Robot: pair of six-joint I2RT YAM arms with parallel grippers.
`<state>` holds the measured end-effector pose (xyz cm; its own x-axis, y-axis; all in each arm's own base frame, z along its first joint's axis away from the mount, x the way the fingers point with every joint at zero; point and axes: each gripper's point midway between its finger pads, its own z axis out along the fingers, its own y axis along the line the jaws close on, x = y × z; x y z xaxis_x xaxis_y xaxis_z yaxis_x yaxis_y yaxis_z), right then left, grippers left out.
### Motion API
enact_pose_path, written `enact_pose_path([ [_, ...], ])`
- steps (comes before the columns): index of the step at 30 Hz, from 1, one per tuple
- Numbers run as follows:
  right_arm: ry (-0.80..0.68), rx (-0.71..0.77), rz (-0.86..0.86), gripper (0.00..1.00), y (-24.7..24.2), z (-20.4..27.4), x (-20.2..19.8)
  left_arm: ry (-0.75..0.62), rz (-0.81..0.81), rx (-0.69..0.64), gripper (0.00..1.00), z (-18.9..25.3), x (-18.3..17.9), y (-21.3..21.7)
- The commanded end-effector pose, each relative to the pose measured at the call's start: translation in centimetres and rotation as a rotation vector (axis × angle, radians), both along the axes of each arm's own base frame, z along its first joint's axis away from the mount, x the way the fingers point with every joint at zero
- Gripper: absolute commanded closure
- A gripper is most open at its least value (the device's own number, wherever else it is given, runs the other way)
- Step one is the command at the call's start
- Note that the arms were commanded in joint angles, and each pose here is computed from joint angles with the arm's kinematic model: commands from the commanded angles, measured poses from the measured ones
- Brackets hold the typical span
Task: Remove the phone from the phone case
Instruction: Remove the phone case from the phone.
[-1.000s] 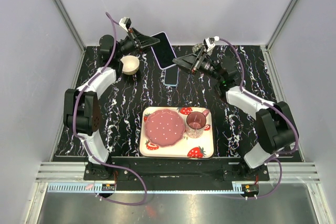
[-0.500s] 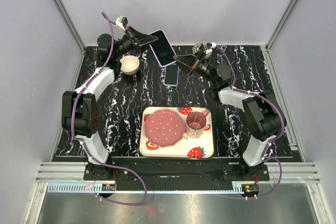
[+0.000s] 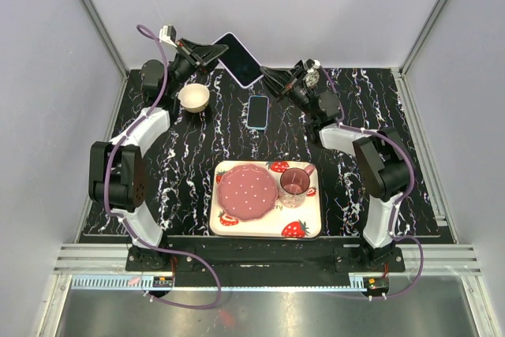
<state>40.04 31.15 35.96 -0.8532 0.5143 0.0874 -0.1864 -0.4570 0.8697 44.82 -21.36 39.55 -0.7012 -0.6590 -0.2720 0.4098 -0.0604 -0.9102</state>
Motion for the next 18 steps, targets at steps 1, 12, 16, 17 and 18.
enact_pose_path([
  [1, -0.035, 0.377, -0.029, 1.00, -3.6, 8.0, -0.5, -0.290, -0.056, -0.090, 1.00, 8.0, -6.6, -0.5],
  [12, 0.064, 0.539, -0.001, 1.00, -3.1, 9.1, 0.9, -0.320, -0.085, -0.177, 1.00, 8.4, -6.9, -1.4],
  [16, 0.053, 0.570, 0.012, 1.00, -3.1, 10.2, 0.7, -0.328, -0.094, -0.185, 1.00, 8.8, -7.3, -1.6],
  [17, 0.049, 0.569, 0.016, 1.00, -3.0, 10.4, 0.6, -0.332, -0.095, -0.186, 1.00, 9.0, -7.4, -1.7],
  [18, 0.052, 0.570, 0.018, 1.00, -2.9, 10.5, 0.6, -0.332, -0.098, -0.188, 1.00, 9.0, -7.4, -1.8],
])
